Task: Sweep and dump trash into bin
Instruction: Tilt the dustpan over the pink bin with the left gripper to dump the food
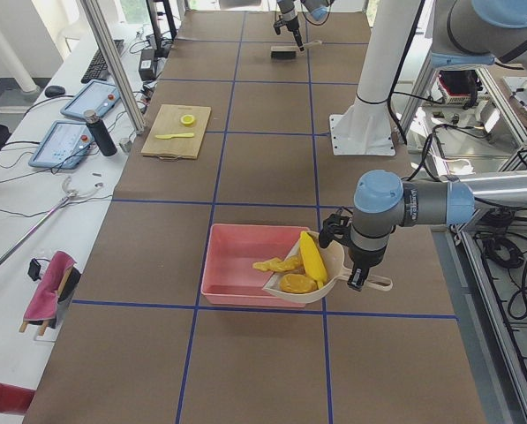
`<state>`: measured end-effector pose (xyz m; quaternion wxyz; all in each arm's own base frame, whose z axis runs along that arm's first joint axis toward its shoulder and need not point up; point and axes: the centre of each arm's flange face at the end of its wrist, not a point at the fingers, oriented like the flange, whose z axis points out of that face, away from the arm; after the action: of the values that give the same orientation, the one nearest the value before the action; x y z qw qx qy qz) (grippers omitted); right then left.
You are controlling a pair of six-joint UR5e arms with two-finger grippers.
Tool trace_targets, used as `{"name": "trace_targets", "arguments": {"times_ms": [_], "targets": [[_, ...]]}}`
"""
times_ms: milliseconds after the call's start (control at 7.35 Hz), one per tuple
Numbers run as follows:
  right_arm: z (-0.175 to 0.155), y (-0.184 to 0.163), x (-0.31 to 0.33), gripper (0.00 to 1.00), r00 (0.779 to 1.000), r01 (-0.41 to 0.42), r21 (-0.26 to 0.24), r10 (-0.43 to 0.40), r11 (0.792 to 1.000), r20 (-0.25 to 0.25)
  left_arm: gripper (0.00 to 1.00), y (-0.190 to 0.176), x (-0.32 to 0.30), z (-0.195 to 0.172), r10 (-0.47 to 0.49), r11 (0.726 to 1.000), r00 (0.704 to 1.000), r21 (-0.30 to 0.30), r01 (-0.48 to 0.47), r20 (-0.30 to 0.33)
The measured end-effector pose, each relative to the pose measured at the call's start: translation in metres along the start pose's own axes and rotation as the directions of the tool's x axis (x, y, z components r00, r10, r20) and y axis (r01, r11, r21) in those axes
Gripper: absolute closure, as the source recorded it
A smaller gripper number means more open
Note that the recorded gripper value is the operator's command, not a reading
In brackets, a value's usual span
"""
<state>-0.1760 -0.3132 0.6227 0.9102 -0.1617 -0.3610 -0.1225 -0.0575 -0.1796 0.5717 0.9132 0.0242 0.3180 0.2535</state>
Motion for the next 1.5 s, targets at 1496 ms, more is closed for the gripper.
{"name": "trace_targets", "arguments": {"times_ms": [1496], "targets": [[-0.149, -0.032, 0.151, 0.0, 0.987, -0.092, 0.417, 0.14, 0.904, -0.085, 1.0, -0.051, 0.006, 0.003, 0.269, 0.921, 0.96, -0.312, -0.232, 0.081]]}}
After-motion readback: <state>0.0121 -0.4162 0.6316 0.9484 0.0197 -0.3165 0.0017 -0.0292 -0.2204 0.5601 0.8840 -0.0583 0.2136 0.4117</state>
